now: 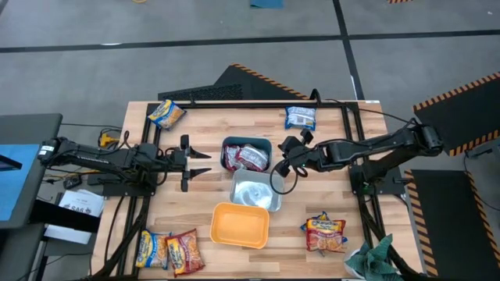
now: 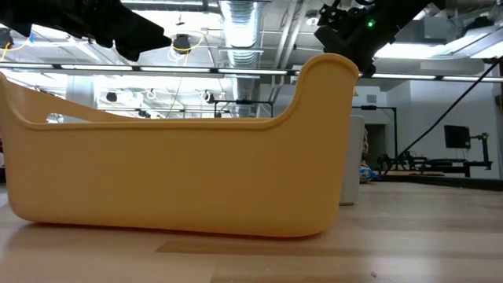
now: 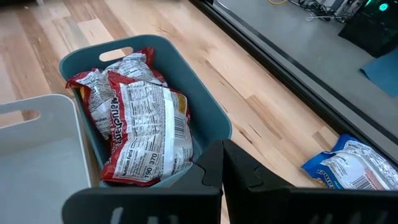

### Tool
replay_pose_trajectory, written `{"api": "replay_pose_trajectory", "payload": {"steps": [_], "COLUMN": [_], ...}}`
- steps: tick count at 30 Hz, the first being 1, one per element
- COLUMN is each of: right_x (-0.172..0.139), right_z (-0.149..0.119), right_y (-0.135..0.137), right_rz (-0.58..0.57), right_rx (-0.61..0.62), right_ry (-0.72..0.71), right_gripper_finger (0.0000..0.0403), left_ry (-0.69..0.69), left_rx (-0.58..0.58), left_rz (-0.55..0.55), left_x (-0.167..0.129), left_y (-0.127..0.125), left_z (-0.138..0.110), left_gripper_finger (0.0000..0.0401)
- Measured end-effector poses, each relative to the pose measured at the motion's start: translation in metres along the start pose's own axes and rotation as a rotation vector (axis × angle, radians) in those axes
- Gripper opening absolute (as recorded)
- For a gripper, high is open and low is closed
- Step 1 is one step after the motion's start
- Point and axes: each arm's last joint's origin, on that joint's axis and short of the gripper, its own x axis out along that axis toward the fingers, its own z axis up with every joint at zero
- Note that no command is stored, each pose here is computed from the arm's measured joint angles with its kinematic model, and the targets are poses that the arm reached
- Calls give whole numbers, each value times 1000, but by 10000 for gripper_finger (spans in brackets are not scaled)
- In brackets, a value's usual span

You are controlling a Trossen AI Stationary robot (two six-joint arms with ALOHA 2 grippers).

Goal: Sort Maruchan noodles
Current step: Put the left red noodle pack into the blue bin

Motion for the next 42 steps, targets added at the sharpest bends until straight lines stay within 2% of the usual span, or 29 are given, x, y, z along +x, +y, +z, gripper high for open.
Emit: {"api": "replay_pose_trajectory", "payload": {"steps": [3, 6, 10, 14, 16, 18, 22, 24, 29, 33, 37, 42], "right_x": [0, 0, 0, 0, 0, 0, 0, 0, 1, 3, 4, 4], "right_z": [0, 0, 0, 0, 0, 0, 0, 0, 0, 1, 2, 2], "right_y": [0, 0, 0, 0, 0, 0, 0, 0, -1, -5, -6, -6], "right_rz": [0, 0, 0, 0, 0, 0, 0, 0, -5, -18, -24, -24], "right_rx": [0, 1, 1, 1, 1, 1, 1, 0, 3, 10, 14, 14], "right_ry": [0, 0, 0, 0, 0, 0, 0, 0, 1, 3, 4, 5], "right_gripper_finger": [21, 21, 21, 21, 21, 21, 21, 21, 21, 21, 21, 21], "left_ry": [-7, -37, -63, -31, 38, 166, 435, 519, 638, 735, 827, 906], "left_rx": [-74, -161, -199, -179, -172, -183, -189, -188, -167, -192, -216, -166], "left_rz": [-33, -209, -473, -631, -683, -688, -592, -554, -565, -504, -453, -446], "left_x": [0, -1, -5, -11, -15, -20, -30, -33, -36, -31, -24, -18], "left_y": [-1, -6, -20, -42, -55, -68, -94, -109, -151, -175, -192, -205], "left_z": [1, 7, 20, 27, 30, 30, 25, 22, 12, -2, -18, -34], "left_gripper_finger": [180, 180, 180, 180, 180, 180, 180, 180, 181, 181, 181, 181]}}
